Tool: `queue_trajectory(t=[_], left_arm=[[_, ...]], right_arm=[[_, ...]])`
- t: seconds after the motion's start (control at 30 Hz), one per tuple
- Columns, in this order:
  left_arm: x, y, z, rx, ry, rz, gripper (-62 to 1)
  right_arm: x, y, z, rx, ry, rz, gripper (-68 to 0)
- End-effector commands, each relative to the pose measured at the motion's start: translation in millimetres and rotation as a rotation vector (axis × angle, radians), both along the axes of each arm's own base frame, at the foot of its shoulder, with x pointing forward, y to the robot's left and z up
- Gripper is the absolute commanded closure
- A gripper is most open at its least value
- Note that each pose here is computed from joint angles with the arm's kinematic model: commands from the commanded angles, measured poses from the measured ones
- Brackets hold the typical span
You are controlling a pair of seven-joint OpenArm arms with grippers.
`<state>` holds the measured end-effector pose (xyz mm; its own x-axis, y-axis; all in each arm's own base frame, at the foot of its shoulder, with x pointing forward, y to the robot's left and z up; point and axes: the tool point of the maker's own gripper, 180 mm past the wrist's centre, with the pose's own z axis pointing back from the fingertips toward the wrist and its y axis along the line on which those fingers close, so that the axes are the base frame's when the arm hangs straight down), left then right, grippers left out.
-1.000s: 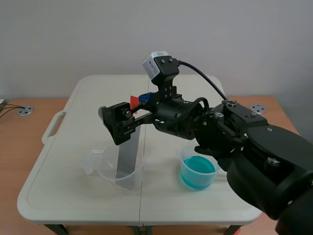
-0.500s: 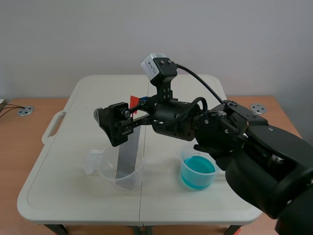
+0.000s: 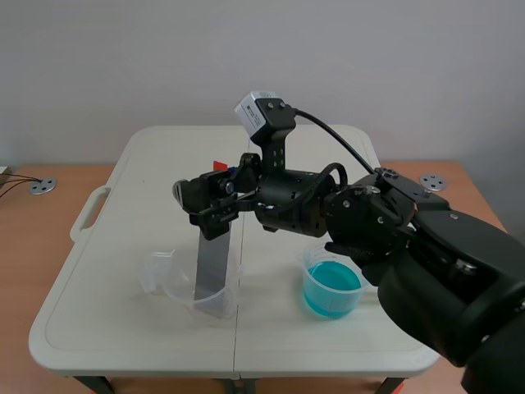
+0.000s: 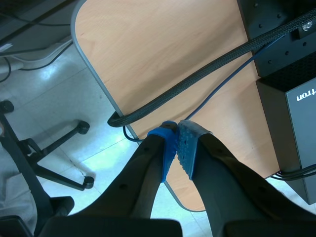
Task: Hold the metal plate by the orange handle, dip it into the blue solution, take it out and point at it, then put the plate back in the beaker on the left.
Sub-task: 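Lift the metal plate out of the left beaker, then move the plate over the blue solution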
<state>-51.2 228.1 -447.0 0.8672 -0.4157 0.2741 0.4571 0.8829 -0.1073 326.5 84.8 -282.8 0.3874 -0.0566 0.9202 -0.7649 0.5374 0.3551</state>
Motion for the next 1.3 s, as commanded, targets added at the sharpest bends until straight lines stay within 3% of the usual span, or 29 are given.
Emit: queue_trajectory(t=[0.0,0.13,0.63,0.93,1.27], left_arm=[[2.8,-4.2,1.2,-0.014,-0.008,-0.004,-1.9],[2.9,-4.2,1.2,-0.014,-0.008,-0.004,-1.8],[3.7,-4.2,1.1,-0.014,-0.009,-0.004,-1.8],[3.7,-4.2,1.1,-0.014,-0.009,-0.004,-1.8],[3.7,-4.2,1.1,-0.014,-0.009,-0.004,-1.9]], right_arm=[[6.5,2.4,15.5,0.032,-0.038,0.007,-33.2],[0.2,6.4,18.3,0.045,-0.048,0.049,-26.9],[0.9,6.3,20.4,0.054,-0.054,0.045,-1.6],[-11.1,13.1,33.8,0.118,-0.096,0.121,-1.3],[-18.7,18.6,47.6,0.121,-0.144,0.167,-1.3]])
